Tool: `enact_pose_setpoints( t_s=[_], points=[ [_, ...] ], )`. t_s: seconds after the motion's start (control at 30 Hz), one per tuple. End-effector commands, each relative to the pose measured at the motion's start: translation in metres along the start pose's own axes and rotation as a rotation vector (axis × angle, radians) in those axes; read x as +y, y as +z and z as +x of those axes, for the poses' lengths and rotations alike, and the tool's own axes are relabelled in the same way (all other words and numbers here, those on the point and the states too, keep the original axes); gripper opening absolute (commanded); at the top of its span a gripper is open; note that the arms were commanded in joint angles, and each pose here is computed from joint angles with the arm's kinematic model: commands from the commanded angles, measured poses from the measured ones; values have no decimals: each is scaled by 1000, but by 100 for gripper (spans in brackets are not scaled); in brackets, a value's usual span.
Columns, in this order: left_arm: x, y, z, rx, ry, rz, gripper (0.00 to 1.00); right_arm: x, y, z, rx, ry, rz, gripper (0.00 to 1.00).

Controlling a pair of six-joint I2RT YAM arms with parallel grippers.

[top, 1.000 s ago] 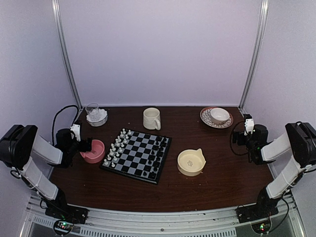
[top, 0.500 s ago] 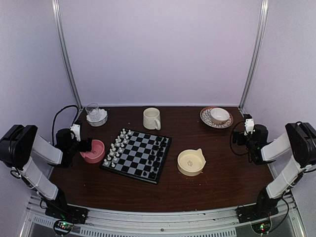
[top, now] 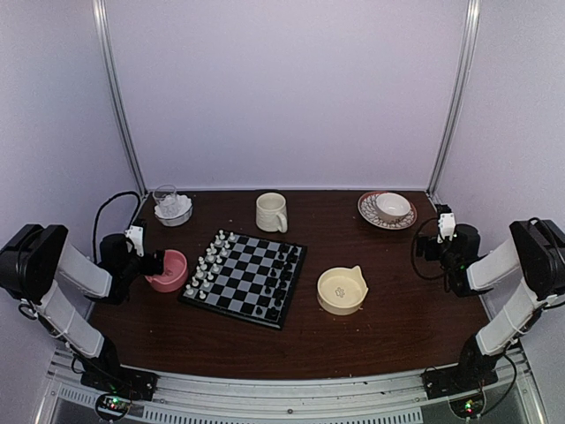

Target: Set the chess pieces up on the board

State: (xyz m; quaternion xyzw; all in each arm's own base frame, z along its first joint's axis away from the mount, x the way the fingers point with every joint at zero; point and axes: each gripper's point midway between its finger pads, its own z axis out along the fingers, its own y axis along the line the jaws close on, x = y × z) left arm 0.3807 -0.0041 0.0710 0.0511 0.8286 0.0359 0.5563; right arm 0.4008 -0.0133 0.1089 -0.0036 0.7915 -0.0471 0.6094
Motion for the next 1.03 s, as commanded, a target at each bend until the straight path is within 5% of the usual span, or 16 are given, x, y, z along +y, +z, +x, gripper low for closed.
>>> enact_pose_setpoints(
  t_s=[0.0, 1.0],
  points=[
    [1, -4, -9, -57, -3, -1, 98, -3, -3, -6, -37, 7, 18, 99],
    [14, 2, -19, -61, -34, -67, 98, -8, 5, -11, -16, 5, 49, 100]
  ],
)
